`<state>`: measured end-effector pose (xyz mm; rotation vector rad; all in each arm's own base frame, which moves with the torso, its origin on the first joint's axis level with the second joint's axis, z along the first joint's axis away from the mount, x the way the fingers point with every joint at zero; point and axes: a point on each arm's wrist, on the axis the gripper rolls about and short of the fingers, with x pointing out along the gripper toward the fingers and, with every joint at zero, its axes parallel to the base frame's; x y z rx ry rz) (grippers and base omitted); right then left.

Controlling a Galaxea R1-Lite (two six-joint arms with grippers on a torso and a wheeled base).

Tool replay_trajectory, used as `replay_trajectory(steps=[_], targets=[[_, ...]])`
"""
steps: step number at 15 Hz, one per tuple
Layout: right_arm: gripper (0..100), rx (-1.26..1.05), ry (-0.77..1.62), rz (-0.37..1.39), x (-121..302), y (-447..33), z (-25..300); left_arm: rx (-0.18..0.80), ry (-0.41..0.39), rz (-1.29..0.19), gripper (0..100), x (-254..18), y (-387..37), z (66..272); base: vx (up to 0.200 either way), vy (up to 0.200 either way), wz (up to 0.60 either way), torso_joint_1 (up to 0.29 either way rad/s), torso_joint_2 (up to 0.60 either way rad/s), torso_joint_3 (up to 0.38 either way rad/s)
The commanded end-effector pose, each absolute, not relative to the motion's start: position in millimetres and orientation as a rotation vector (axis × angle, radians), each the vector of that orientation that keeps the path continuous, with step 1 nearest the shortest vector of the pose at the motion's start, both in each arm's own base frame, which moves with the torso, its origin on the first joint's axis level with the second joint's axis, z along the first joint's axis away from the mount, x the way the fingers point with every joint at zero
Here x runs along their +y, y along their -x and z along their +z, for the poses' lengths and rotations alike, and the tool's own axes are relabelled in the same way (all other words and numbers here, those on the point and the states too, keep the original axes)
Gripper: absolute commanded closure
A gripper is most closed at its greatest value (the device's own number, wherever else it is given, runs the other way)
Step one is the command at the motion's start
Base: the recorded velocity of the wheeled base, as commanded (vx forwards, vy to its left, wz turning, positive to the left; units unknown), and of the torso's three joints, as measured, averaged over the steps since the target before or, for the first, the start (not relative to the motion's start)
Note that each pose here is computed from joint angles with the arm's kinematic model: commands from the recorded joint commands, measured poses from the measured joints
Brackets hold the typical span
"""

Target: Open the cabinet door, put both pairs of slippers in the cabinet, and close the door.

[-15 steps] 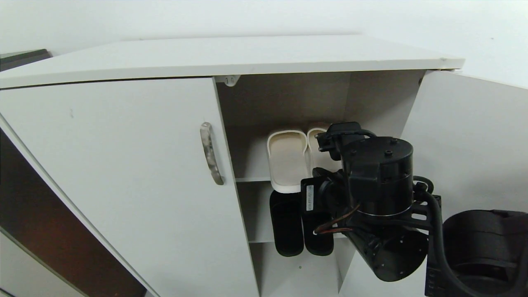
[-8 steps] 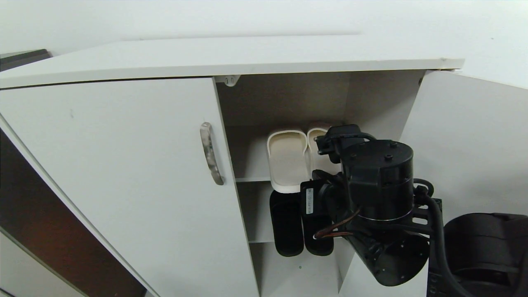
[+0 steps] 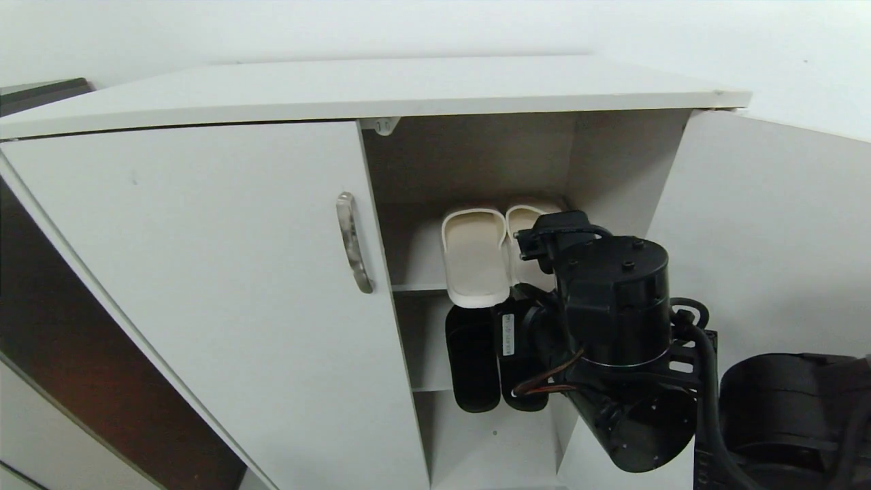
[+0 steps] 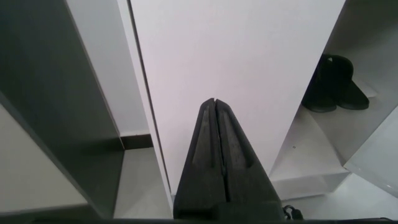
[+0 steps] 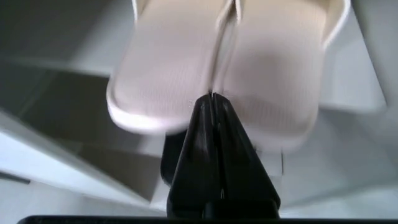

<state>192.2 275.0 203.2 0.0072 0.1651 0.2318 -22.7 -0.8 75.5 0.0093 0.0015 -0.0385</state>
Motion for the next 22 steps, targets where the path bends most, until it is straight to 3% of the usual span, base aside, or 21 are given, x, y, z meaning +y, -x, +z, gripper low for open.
replay_trajectory(steps=[1,19,22], targets=[[100,0.169,-0.002,0.233,276.4,-192.7,201.0,0.003,-0.009,-0.038,100,-0.8,22.6,75.5,-0.2,0.0,0.0,-0.002,-0.01,0.007],[100,0.179,-0.002,0.232,277.2,-194.4,197.0,0.003,-0.009,-0.038,100,-0.8,22.6,75.5,-0.2,0.0,0.0,0.001,0.0,0.004],[100,0.179,0.003,0.228,276.9,-196.7,192.5,0.003,-0.009,-0.038,100,-0.8,22.6,75.5,0.0,0.0,0.0,0.0,0.0,0.0]])
